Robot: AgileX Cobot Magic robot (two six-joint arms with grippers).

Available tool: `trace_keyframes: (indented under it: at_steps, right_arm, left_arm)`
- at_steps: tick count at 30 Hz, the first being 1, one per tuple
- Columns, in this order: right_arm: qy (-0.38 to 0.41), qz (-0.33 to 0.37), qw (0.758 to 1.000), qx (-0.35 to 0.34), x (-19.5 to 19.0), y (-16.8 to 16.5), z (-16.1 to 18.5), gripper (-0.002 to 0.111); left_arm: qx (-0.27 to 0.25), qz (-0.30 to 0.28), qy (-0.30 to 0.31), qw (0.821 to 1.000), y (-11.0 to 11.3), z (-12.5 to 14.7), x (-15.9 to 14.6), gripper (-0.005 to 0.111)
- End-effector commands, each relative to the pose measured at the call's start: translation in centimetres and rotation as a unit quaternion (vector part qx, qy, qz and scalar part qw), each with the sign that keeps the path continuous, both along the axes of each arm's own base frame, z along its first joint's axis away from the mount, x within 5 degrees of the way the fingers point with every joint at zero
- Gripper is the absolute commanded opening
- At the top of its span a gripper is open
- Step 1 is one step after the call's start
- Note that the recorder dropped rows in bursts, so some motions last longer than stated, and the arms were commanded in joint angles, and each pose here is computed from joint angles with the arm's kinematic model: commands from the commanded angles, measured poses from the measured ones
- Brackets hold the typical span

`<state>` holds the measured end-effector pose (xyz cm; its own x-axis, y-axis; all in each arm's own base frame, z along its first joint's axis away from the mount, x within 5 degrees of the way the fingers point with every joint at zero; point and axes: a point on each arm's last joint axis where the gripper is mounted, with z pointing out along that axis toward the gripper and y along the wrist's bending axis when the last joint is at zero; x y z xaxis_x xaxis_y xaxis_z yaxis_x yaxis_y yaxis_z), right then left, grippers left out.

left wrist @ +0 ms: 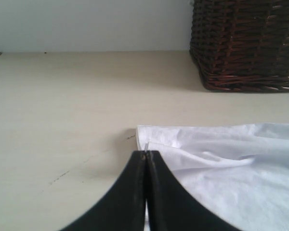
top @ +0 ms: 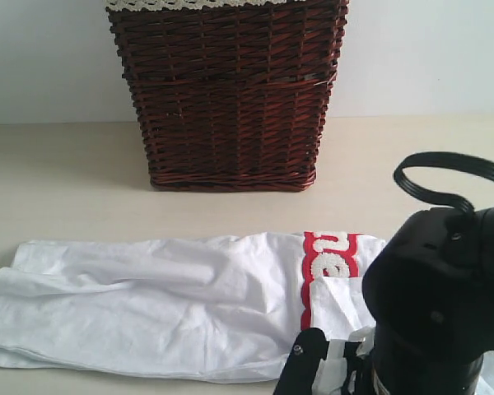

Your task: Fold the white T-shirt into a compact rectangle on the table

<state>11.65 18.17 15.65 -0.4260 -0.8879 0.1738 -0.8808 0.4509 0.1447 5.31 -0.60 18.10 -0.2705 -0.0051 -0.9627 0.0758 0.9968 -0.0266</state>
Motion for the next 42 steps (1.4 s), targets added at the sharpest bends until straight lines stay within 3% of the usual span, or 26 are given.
trace_keyframes:
  at_steps: [1,11,13,17,25,31,35,39,41,42]
  right_arm:
    - [0.002,0.003,1.0,-0.016,0.2,0.1,-1.2,0.04]
    - [-0.018,-0.022,0.997,-0.068,1.2,0.3,-4.3,0.037]
    - [-0.034,-0.026,0.995,-0.087,1.5,0.0,-4.3,0.029]
    - [-0.042,-0.02,0.992,-0.12,1.6,-0.7,-3.8,0.0]
    - [-0.029,0.044,0.993,-0.108,1.8,-0.3,0.1,0.0]
    - [-0.141,0.102,0.978,-0.114,4.3,-0.1,3.8,0.0]
    - [-0.233,0.158,0.946,-0.16,6.3,-0.5,4.9,0.0]
    - [-0.329,0.162,0.915,-0.169,8.0,-0.3,5.6,0.0]
    - [-0.345,0.162,0.915,-0.134,8.2,0.3,5.5,0.007]
    - [-0.346,0.16,0.918,-0.109,8.2,0.7,5.3,0.016]
  left_arm:
    - [0.0,0.002,-0.005,1.0,0.0,0.1,0.0,0.0]
    - [0.0,0.002,-0.005,1.0,0.0,0.1,0.0,0.0]
    - [0.0,0.002,-0.005,1.0,0.0,0.1,0.0,0.0]
    - [0.0,0.002,-0.005,1.0,0.0,0.1,0.0,0.0]
    - [0.0,0.002,-0.005,1.0,0.0,0.1,0.0,0.0]
    - [0.0,0.002,-0.005,1.0,0.0,0.1,0.0,0.0]
    - [0.0,0.002,-0.005,1.0,0.0,0.1,0.0,0.0]
    - [0.0,0.002,-0.005,1.0,0.0,0.1,0.0,0.0]
    - [0.0,0.002,-0.005,1.0,0.0,0.1,0.0,0.0]
    - [0.0,0.002,-0.005,1.0,0.0,0.1,0.0,0.0]
